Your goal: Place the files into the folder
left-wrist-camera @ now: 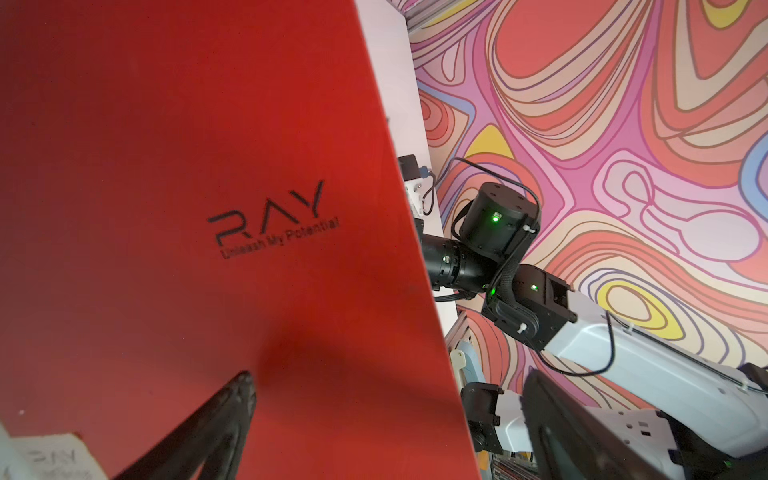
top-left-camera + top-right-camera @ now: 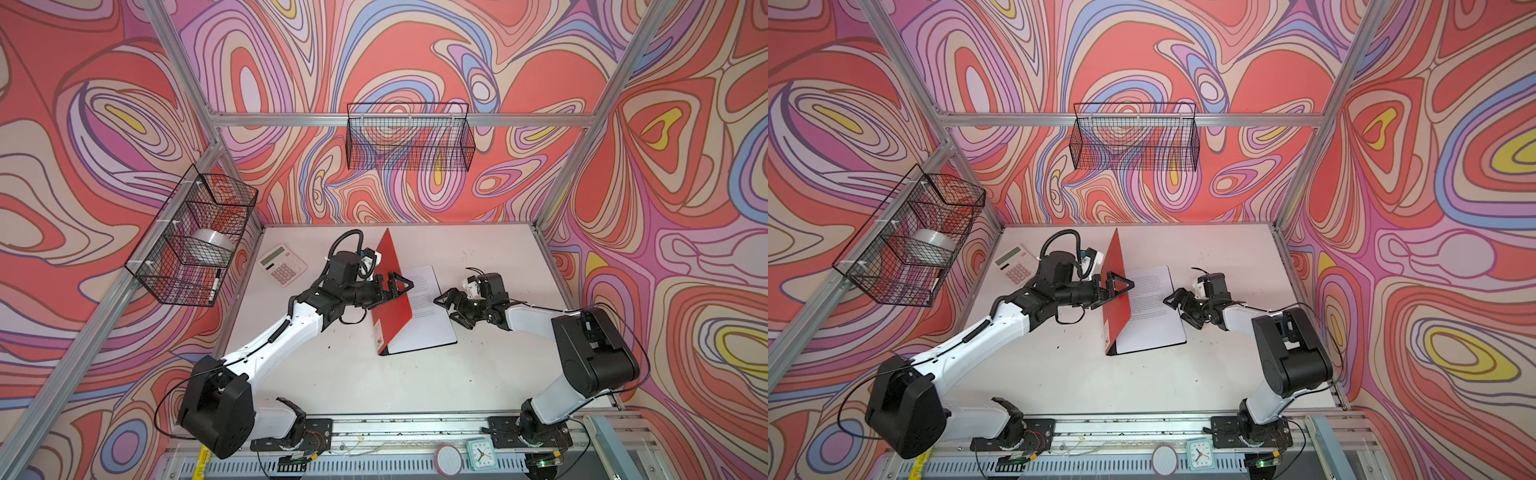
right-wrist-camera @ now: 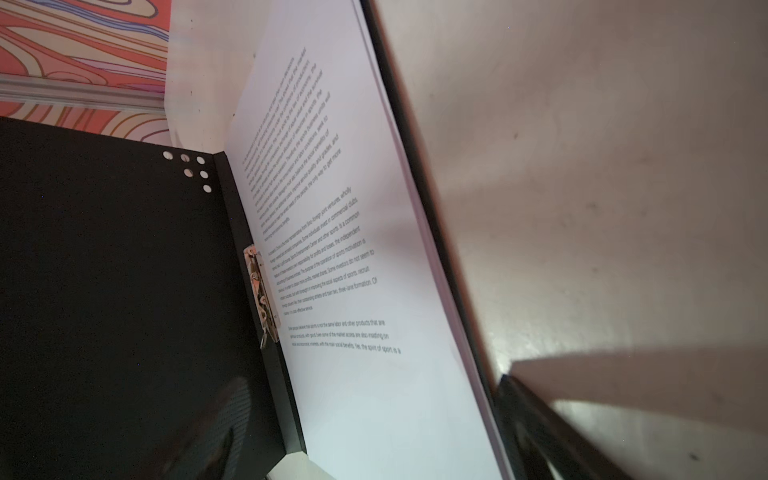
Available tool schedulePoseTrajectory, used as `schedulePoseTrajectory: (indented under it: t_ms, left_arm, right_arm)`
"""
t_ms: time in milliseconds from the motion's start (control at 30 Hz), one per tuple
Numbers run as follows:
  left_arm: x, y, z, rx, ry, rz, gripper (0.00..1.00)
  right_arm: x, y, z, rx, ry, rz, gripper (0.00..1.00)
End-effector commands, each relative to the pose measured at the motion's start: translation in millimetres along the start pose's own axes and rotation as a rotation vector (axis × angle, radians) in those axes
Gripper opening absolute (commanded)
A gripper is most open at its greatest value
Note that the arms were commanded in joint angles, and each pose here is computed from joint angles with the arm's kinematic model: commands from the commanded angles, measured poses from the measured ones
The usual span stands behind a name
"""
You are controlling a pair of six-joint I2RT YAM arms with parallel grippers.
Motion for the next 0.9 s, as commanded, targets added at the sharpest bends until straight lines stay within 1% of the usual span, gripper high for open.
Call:
schedulePoseTrajectory:
  t_ms: [0,100,167,233,300,367,400,467,533,567,633,700,767,800,833,867]
  left_arm:
    - [-10,-13,20,0.034,-0.026,0.022,1.00]
    - [-8,-11,45,0.023,-0.008,0.021,1.00]
    - [-6,-9,62,0.020,0.008,0.022,1.00]
    - [-4,-1,81,-0.004,0.027,0.010,1.00]
    - [0,2,102,0.016,0.072,-0.017,1.00]
    - [1,1,109,0.041,0.096,-0.035,1.00]
    - [-1,-2,105,0.045,0.084,-0.024,1.00]
    - [-8,-8,87,0.037,0.051,0.014,1.00]
    - [-16,-14,58,0.023,-0.001,0.064,1.00]
    - [-21,-15,39,0.000,-0.046,0.097,1.00]
    - [-29,-10,1,-0.085,-0.157,0.157,1.00]
    - [-38,6,-40,-0.239,-0.319,0.235,1.00]
    - [-46,30,-79,-0.437,-0.494,0.280,1.00]
    - [-48,44,-98,-0.531,-0.571,0.317,1.00]
    - [-47,56,-111,-0.599,-0.628,0.342,1.00]
    - [-49,69,-130,-0.680,-0.737,0.341,1.00]
  right_arm:
    - [-9,-16,-13,0.111,-0.028,0.074,0.98]
    - [-35,-40,-51,0.156,-0.129,0.173,0.98]
    - [-53,-53,-82,0.167,-0.214,0.214,0.98]
    - [-67,-53,-107,0.180,-0.280,0.203,0.98]
    - [-80,-43,-129,0.213,-0.331,0.142,0.98]
    - [-87,-31,-144,0.232,-0.370,0.096,0.98]
    - [-91,-24,-152,0.234,-0.395,0.072,0.98]
    - [-96,-13,-162,0.233,-0.413,0.020,0.98]
    - [-100,-4,-176,0.267,-0.445,-0.042,0.98]
    - [-102,-3,-184,0.296,-0.471,-0.066,0.98]
    - [-108,0,-198,0.343,-0.543,-0.116,0.98]
    - [-114,-2,-212,0.405,-0.631,-0.151,0.98]
    - [-119,-5,-219,0.437,-0.709,-0.176,0.98]
    - [-123,-1,-221,0.429,-0.751,-0.247,0.98]
    - [-124,0,-219,0.404,-0.788,-0.286,0.98]
    - [-125,0,-218,0.390,-0.836,-0.329,0.98]
Point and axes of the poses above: each gripper's point midway between its finger pads, its own z axis out along the fingers, its own y axis along the line the jaws close on, x = y × z, the point moved 3 cm from there along -z, back along the fingers, and after that the axes turned 8 degrees about -z, right-handed, at the moved point
